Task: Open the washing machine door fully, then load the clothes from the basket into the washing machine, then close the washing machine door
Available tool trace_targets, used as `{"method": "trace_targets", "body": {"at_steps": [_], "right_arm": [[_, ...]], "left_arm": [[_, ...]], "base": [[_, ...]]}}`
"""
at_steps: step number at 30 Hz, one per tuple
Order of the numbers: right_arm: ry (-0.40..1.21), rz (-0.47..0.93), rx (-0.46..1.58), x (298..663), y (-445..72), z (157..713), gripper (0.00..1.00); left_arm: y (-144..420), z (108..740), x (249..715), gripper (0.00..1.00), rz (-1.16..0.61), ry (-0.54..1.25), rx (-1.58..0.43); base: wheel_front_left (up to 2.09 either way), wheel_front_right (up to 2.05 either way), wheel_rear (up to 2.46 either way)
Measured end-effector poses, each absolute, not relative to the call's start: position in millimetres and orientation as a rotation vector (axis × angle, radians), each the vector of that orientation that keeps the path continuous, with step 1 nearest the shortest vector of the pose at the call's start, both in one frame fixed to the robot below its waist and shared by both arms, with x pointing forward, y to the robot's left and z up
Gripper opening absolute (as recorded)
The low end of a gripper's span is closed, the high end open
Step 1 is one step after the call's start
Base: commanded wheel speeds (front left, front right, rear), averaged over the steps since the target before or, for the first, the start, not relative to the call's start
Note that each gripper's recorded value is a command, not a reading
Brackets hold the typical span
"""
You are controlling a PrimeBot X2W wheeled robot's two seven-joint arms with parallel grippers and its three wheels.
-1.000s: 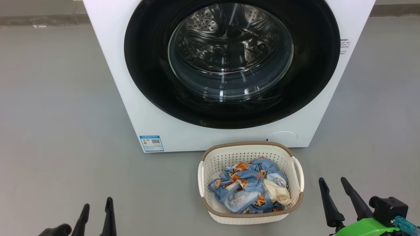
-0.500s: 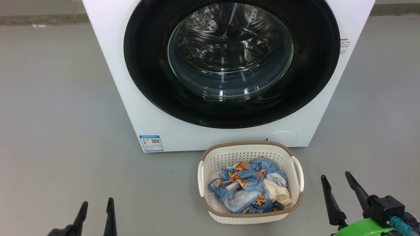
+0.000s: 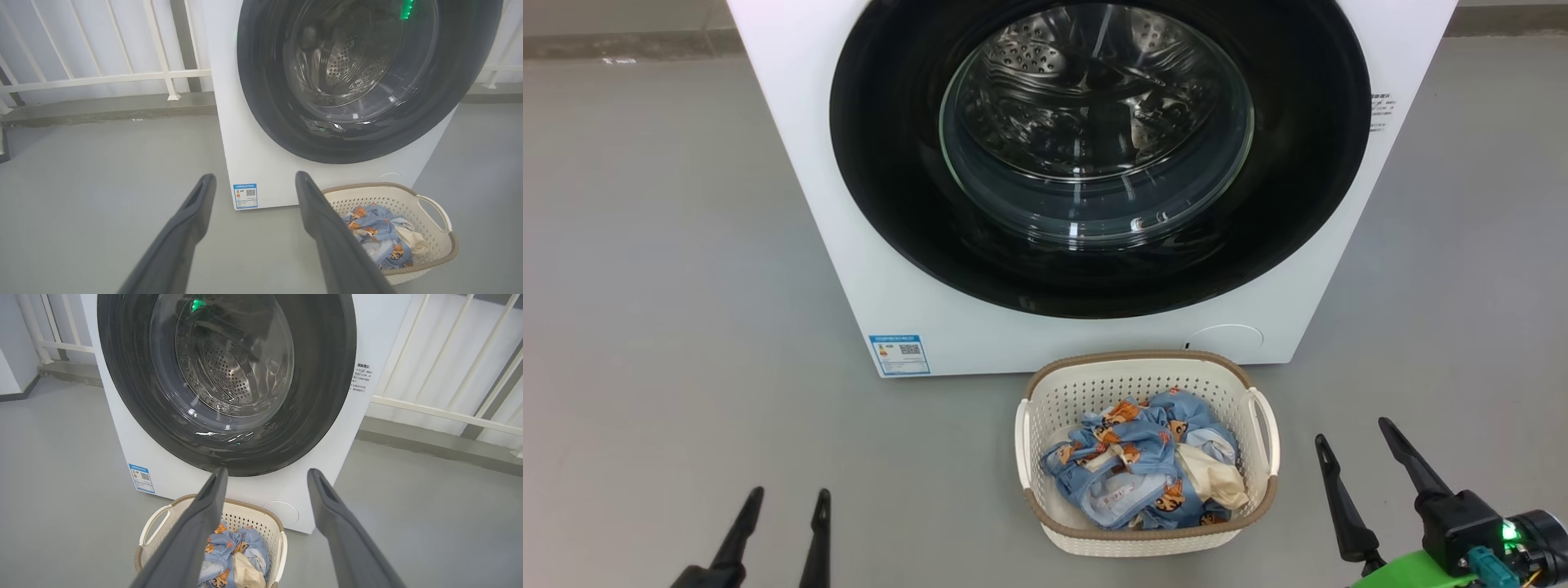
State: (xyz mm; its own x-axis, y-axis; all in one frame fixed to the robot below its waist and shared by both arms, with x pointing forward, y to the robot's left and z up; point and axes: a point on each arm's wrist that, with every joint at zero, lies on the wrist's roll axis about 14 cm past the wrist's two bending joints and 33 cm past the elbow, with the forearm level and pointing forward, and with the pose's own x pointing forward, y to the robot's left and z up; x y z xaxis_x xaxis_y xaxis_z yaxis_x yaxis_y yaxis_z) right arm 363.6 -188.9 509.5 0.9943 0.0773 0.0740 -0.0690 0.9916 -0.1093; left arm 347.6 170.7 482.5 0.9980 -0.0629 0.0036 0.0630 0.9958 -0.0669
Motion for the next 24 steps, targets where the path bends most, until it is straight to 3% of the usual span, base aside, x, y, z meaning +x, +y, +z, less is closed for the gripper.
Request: {"method": "trace_targets", "body": {"at_steps": [24], "right_arm": [[-0.082,0.042,-0.097,360.7,-195.6,510.6,1.0]], "left_arm": [[175.5,481.3,345.0,1.0,-0.048,0.0,-0.078]], "base": [[0.0,0.0,0.0]]}}
